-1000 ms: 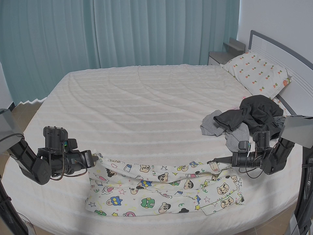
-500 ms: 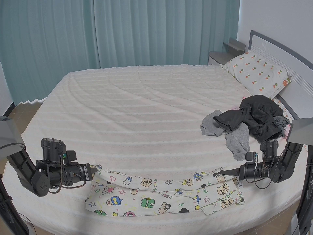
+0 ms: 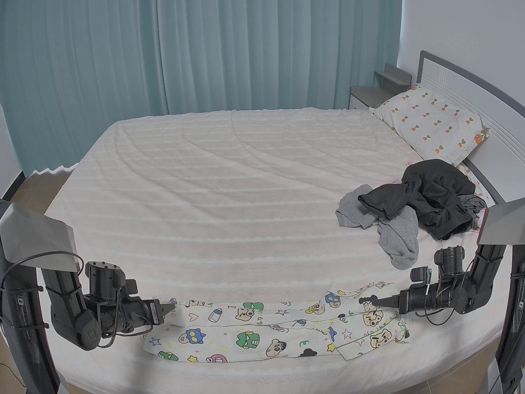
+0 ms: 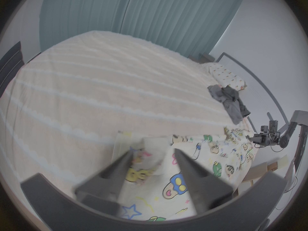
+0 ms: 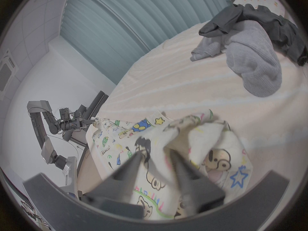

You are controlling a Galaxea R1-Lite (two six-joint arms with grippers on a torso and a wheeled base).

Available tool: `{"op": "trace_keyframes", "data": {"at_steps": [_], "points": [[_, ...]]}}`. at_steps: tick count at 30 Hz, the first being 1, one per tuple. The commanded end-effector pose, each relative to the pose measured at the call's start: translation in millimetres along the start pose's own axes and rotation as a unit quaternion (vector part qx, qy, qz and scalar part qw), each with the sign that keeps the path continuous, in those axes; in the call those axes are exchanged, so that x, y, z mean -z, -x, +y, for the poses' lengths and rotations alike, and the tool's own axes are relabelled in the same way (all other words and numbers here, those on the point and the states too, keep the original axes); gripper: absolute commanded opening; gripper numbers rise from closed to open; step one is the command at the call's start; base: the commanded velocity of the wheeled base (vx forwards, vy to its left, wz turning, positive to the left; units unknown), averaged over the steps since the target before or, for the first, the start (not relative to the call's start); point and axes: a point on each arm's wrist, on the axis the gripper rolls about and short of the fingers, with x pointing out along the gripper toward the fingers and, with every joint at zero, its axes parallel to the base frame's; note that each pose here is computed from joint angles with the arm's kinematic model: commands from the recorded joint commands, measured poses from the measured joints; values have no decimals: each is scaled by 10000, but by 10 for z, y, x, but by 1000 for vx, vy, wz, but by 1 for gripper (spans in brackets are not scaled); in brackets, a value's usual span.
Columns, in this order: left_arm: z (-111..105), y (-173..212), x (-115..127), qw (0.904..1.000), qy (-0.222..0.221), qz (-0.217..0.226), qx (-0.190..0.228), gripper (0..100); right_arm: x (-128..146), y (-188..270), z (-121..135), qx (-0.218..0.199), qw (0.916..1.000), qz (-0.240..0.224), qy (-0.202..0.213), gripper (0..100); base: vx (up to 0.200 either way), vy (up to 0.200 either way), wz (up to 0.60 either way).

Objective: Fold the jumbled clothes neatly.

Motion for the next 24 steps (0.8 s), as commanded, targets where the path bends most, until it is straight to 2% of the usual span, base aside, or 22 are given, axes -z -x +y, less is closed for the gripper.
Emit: {"op": "trace_keyframes", "data": {"at_steps": [1,6,11,15,16,17,18,20,21,22,23,24], "points": [[73,-27,148,9993,119,331,-139,100,17,97,-22,242,9997,-61,-64,100,0,0,0],[139,77,148,9990,263,295,-209,100,-62,330,-17,561,9977,-361,-81,100,0,0,0],[282,269,90,9982,577,-1,-154,100,-199,630,77,811,9934,-805,28,100,0,0,0],[283,455,54,9933,1129,-220,121,100,-328,743,240,779,9909,-1081,217,100,0,0,0],[272,545,12,9881,1461,-375,289,100,-390,728,367,693,9907,-1149,226,100,0,0,0],[271,561,2,9870,1523,-400,330,100,-399,721,394,676,9908,-1157,214,100,0,0,0],[243,639,-57,9779,1930,-519,615,100,-450,619,547,572,9914,-1174,38,100,0,0,0],[217,682,-96,9694,2245,-553,822,100,-480,519,655,519,9919,-1156,-107,100,0,0,0],[177,744,-152,9544,2711,-584,1102,100,-547,331,805,465,9917,-1160,-308,100,0,0,0],[157,771,-183,9445,2975,-575,1268,100,-575,206,871,475,9911,-1158,-454,100,0,0,0],[152,777,-192,9420,3037,-571,1312,100,-584,170,885,482,9907,-1167,-501,100,0,0,0],[134,797,-225,9275,3365,-495,1549,100,-621,-40,938,526,9888,-1176,-752,100,0,0,0]]}}
